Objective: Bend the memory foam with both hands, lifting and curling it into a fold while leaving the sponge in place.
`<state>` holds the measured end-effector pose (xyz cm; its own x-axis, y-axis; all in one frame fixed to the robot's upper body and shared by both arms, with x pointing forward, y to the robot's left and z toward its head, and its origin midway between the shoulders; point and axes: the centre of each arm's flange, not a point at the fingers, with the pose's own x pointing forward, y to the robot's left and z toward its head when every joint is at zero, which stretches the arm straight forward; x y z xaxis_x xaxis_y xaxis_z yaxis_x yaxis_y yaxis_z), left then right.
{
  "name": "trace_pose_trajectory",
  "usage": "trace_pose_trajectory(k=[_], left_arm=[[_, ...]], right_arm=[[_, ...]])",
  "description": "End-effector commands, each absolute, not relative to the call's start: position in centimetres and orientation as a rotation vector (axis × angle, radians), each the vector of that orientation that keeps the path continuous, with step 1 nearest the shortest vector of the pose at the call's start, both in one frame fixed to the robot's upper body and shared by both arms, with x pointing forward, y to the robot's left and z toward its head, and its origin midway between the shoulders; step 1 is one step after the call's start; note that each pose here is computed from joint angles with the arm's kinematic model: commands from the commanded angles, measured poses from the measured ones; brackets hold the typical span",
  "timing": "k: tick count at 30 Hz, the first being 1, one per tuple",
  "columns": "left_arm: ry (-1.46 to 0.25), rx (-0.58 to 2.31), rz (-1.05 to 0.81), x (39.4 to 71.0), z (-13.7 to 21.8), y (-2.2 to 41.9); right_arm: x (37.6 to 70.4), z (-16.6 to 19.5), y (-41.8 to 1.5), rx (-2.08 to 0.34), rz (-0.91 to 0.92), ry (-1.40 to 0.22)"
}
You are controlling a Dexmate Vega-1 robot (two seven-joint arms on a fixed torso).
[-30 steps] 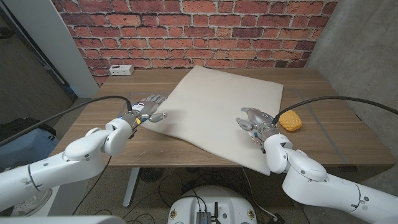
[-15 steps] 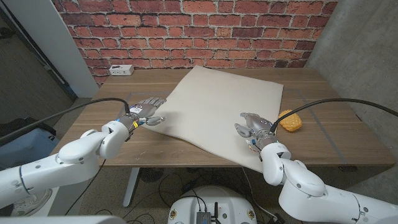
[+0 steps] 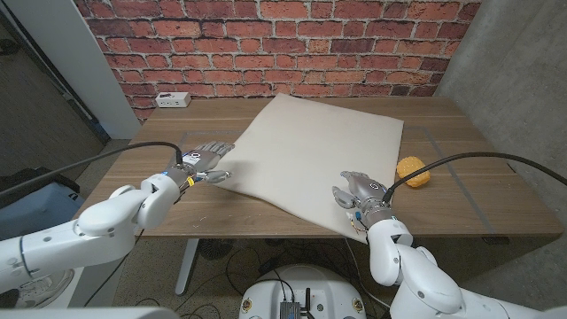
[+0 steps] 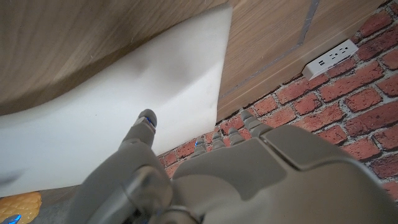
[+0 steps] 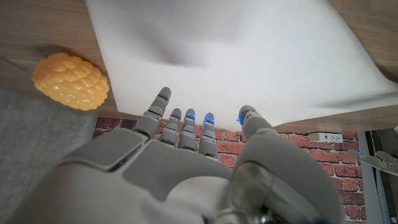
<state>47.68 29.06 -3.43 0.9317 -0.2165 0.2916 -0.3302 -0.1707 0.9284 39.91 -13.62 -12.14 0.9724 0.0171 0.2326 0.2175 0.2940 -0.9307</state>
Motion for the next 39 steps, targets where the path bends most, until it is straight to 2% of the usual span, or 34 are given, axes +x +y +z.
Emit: trace_pose_trajectory(k=[1,19,39], left_arm=[[-0.398,1.824,0.103,47.4,-4.0,29.6],[-0.35,1.981,0.131,46.9,-4.3,29.2],[-0.293,2.052,0.097,47.1,-3.8,29.1]], right_arm=[[38.0,-12.9,-13.3,-1.281,-0.174,-0.189],[37.0,-14.4,-12.5,-1.359,-0.167,-0.113],[37.3,-14.4,-11.4,-1.452,-0.173,-0.074]])
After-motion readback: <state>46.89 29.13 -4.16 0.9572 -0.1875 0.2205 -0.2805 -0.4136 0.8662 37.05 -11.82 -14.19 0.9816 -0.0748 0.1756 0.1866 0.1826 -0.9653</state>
